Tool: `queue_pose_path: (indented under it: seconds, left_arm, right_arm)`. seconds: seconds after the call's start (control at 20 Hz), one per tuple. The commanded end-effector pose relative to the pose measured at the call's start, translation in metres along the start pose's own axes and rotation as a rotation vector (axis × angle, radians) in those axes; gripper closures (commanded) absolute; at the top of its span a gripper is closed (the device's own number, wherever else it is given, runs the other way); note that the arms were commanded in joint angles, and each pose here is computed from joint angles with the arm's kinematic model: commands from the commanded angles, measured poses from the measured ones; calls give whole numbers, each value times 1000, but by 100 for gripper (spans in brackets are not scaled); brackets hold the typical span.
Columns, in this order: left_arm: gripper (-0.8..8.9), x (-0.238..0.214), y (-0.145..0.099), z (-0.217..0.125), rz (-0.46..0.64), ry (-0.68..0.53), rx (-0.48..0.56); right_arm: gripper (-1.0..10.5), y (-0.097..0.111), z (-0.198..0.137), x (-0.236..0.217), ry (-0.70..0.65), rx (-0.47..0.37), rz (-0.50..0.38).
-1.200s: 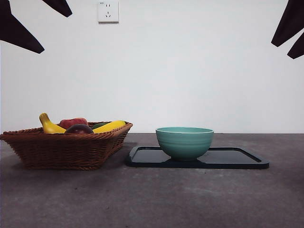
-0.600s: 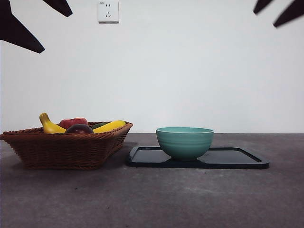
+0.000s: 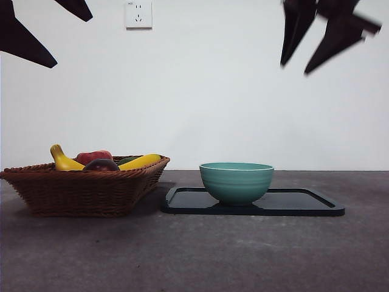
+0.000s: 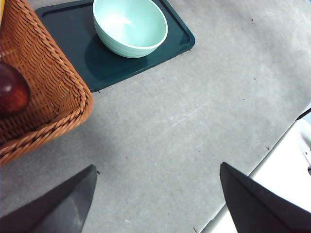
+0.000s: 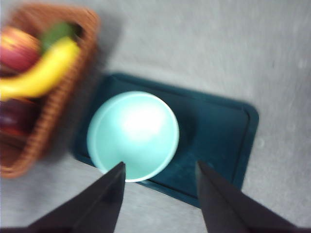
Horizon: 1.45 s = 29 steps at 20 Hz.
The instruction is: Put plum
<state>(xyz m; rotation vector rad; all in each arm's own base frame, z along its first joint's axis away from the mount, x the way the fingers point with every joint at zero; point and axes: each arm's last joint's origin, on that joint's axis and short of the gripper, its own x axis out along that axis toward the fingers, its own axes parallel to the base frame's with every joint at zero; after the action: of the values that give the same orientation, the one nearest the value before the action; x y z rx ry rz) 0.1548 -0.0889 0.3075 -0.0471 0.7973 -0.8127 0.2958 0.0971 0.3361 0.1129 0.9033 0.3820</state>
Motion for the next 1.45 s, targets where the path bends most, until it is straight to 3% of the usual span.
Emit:
queue_pose_path:
  seconds: [0.05,0.35,0.65,0.85,1.2,1.45]
  left_arm:
    - [408,-3,-3,6,-14,-23,28]
    - [408,-3,-3,6,-14,-23,28]
    - [408,-3,-3,6,-14,-22,27]
    - [408,-3,-3,6,-14,-23,27]
    - [408,-3,-3,6,-14,-22,27]
    - [408,-3,-3,6,-14,-21,26]
  right_arm:
    - [716,-4,5,30,58,-27,-6]
    - [715,-15,-1,104,175,-8,-3]
    - [716,-21,-10,142,232,-2,-7]
    - [720,-21,-14,153,250,-4,-7]
    - [939,-22,-15,159,251,-4,-6]
    - [938,-19,-7,148,186,-2,3]
